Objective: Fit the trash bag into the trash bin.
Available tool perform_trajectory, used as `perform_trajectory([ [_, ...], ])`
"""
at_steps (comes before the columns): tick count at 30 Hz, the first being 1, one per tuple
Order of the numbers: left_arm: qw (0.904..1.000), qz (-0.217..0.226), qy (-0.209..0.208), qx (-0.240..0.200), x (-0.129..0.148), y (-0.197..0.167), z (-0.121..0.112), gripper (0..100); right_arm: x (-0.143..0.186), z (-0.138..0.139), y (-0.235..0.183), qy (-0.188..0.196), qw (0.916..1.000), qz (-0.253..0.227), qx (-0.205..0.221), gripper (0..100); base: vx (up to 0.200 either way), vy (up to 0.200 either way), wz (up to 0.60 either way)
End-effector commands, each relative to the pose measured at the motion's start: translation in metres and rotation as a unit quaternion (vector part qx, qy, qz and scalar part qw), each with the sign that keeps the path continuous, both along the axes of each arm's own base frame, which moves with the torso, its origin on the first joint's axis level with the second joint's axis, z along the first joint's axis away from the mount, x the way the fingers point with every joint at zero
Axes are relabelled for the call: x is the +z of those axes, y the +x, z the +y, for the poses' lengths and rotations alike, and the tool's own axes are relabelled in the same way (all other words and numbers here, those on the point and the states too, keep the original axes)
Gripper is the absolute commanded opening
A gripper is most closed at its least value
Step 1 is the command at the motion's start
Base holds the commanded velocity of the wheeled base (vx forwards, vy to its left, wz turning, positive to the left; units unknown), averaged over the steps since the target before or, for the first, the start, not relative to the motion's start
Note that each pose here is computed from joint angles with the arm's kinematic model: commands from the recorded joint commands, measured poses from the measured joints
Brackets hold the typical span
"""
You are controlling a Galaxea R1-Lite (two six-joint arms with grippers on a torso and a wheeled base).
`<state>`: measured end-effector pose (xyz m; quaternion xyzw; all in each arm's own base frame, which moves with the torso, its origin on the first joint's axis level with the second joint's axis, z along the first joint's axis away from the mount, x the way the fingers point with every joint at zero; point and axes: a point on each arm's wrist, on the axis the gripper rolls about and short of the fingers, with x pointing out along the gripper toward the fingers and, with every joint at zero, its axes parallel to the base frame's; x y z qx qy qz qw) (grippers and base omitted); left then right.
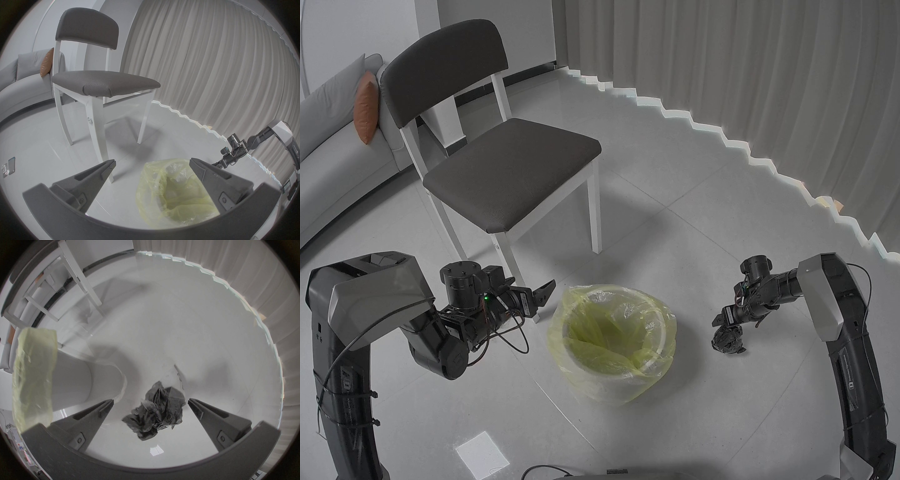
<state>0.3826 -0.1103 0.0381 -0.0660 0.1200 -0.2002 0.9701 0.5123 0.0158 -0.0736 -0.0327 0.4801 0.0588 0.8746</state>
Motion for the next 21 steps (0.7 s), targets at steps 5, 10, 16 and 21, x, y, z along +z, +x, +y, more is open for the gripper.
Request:
perform_trajectory([
  [5,1.0000,0.009,0.003,0.000,-0.0070,-0.0032,0.0005,100,-0.0339,-0.0098,-0.0038,0.000,0.9995,0.030,-0.009,100,0.000,0.000,0.00],
  [10,0.9999,0.010,0.004,0.000,-0.0075,-0.0043,0.0009,100,-0.0292,-0.0105,-0.0027,0.001,0.9997,0.025,-0.009,100,0.000,0.000,0.00],
  [16,1.0000,0.004,0.004,-0.001,-0.0088,-0.0041,0.0002,100,-0.0327,-0.0105,-0.0028,-0.001,0.9997,0.024,-0.007,100,0.000,0.000,0.00],
  [21,1.0000,0.003,0.004,-0.002,-0.0095,-0.0041,-0.0005,100,-0.0311,-0.0090,-0.0025,-0.002,0.9997,0.023,-0.007,0,0.000,0.000,0.00],
])
